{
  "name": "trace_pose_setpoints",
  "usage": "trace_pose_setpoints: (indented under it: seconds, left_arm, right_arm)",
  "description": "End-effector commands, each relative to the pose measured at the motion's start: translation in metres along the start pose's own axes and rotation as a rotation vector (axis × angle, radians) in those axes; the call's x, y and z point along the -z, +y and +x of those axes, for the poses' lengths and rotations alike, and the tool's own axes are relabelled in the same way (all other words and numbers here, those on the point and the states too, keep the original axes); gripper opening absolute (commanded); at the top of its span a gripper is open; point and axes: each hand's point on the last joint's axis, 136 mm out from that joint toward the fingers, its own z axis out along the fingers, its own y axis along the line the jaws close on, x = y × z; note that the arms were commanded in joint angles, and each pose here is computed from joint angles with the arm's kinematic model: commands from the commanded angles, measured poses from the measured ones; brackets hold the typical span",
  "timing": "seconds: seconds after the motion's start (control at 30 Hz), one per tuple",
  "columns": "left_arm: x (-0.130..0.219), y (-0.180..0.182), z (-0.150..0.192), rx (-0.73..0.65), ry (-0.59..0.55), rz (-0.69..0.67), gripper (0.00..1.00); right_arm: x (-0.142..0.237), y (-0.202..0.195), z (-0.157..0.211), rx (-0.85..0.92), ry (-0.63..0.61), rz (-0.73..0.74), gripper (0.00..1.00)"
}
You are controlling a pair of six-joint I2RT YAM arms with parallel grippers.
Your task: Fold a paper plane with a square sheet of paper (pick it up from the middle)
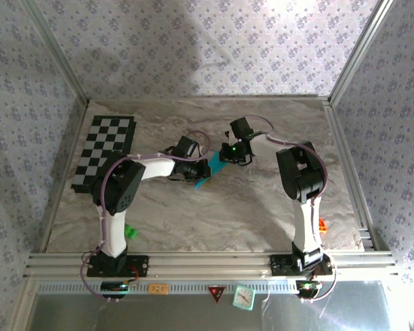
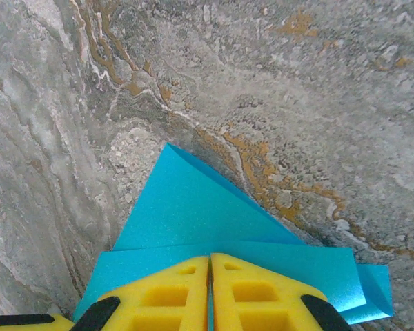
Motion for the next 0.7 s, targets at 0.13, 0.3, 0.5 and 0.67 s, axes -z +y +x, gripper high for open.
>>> trace_pose_setpoints:
  seconds: [0.13,0.3,0.5,0.67]
  left_arm:
    - [-0.007,0.033,0.038,0.083,0.111,-0.094,0.00]
    - [0.001,0.006,0.021,0.046,0.079,-0.008,0.00]
    - [0.019,-0.043,-0.014,-0.040,0.012,0.103,0.12]
    - [0.005,-0.035,-0.020,-0.046,0.037,0.055,0.11]
  right_arm:
    - [-0.013,-0.042,0.027,-0.087,0.045,0.001,0.11]
    - [-0.015,-0.053,0.036,-0.086,0.052,-0.030,0.10]
    - [-0.014,-0.055,0.044,-0.068,0.071,-0.066,0.10]
    - [-0.012,-0.048,0.039,-0.059,0.065,-0.103,0.09]
